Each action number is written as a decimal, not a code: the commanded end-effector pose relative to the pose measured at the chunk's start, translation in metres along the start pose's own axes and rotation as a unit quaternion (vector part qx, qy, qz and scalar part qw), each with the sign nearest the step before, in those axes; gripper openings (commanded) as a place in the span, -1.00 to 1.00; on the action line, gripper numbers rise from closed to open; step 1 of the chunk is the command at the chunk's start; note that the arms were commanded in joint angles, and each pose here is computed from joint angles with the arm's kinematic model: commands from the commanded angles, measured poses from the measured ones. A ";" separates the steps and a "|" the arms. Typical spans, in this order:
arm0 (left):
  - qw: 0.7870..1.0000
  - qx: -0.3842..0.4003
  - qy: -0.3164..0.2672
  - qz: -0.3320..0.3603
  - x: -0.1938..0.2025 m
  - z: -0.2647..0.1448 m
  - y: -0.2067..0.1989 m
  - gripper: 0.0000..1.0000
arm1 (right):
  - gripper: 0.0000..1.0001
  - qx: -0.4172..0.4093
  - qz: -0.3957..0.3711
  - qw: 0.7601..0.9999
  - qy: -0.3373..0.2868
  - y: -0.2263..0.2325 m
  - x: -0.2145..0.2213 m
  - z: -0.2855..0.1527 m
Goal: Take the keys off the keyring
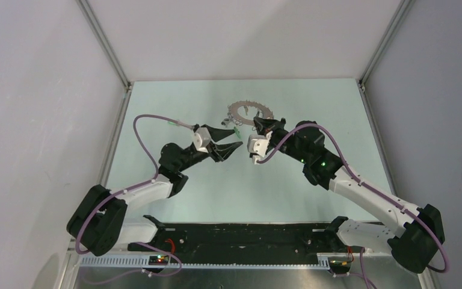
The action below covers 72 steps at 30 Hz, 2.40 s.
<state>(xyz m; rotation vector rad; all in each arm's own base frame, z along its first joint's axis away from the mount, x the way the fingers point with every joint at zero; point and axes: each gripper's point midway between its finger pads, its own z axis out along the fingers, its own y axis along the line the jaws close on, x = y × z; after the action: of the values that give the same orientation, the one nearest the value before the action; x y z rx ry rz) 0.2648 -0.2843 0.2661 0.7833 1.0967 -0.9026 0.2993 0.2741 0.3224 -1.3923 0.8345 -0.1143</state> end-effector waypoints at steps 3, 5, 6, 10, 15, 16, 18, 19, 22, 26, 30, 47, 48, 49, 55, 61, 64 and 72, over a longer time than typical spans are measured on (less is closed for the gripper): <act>0.999 0.018 -0.025 0.042 -0.020 0.013 0.000 0.07 | -1.00 0.057 -0.034 0.997 -0.045 -0.047 -0.033 -0.004; 0.999 0.017 -0.025 0.041 -0.022 0.015 0.002 0.06 | -1.00 0.055 -0.034 0.997 -0.046 -0.046 -0.033 -0.005; 0.999 0.019 -0.025 0.041 -0.022 0.017 0.002 0.06 | -1.00 0.052 -0.034 0.997 -0.046 -0.045 -0.033 -0.005; 0.999 0.013 -0.017 0.030 -0.021 0.019 0.006 0.10 | -1.00 0.048 -0.035 0.997 -0.046 -0.043 -0.033 -0.005; 1.000 0.013 -0.007 0.028 -0.016 0.019 0.006 -0.25 | -1.00 0.046 -0.035 0.997 -0.041 -0.041 -0.031 -0.004; 1.000 0.017 -0.005 0.026 -0.015 0.020 0.005 -0.32 | -1.00 0.046 -0.035 0.997 -0.041 -0.041 -0.031 -0.004; 1.000 0.015 -0.002 0.027 -0.013 0.019 0.006 -0.20 | -1.00 0.047 -0.035 0.997 -0.041 -0.041 -0.031 -0.003; 1.000 0.013 -0.001 0.028 -0.012 0.019 0.007 -0.12 | -1.00 0.046 -0.035 0.997 -0.042 -0.041 -0.031 -0.003; 0.999 0.007 0.010 0.032 -0.005 0.015 0.009 -0.10 | -1.00 0.047 -0.037 0.997 -0.040 -0.042 -0.030 -0.004; 0.999 0.011 0.020 0.028 0.000 0.016 0.008 -0.52 | -1.00 0.047 -0.035 0.997 -0.043 -0.042 -0.031 -0.004; 0.999 0.008 0.024 0.024 0.001 0.017 0.010 -0.73 | -1.00 0.048 -0.035 0.997 -0.042 -0.043 -0.030 -0.004; 0.992 -0.107 0.069 -0.016 0.009 0.010 0.045 -1.00 | -1.00 0.047 0.198 0.979 0.022 -0.016 0.015 0.008; 0.988 -0.134 0.077 -0.023 0.014 0.006 0.052 -1.00 | -1.00 0.052 0.234 0.971 0.025 -0.015 0.020 0.008; 0.986 -0.147 0.079 -0.026 0.015 0.004 0.055 -1.00 | -1.00 0.050 0.295 0.954 0.029 -0.005 0.026 0.009; 0.921 -0.338 0.119 -0.156 0.027 -0.017 0.093 -1.00 | -1.00 0.034 0.437 0.899 -0.005 0.034 0.024 0.012; 0.864 -0.413 0.128 -0.258 0.016 -0.034 0.089 -1.00 | -1.00 0.021 0.487 0.873 -0.012 0.052 0.028 0.009; 0.866 -0.402 0.110 -0.275 0.006 -0.040 0.083 -0.99 | -1.00 0.035 0.507 0.861 -0.019 0.051 0.034 0.003; 0.905 -0.288 0.197 -0.243 0.003 -0.025 0.053 -1.00 | -1.00 0.033 0.530 0.847 -0.031 0.049 0.035 -0.003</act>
<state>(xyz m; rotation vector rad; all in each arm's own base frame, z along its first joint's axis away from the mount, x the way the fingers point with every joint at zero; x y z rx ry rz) 0.2853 -0.2667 0.2459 0.2087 1.8661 -0.9029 0.2921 0.2813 0.2335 -0.8175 1.4794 0.7640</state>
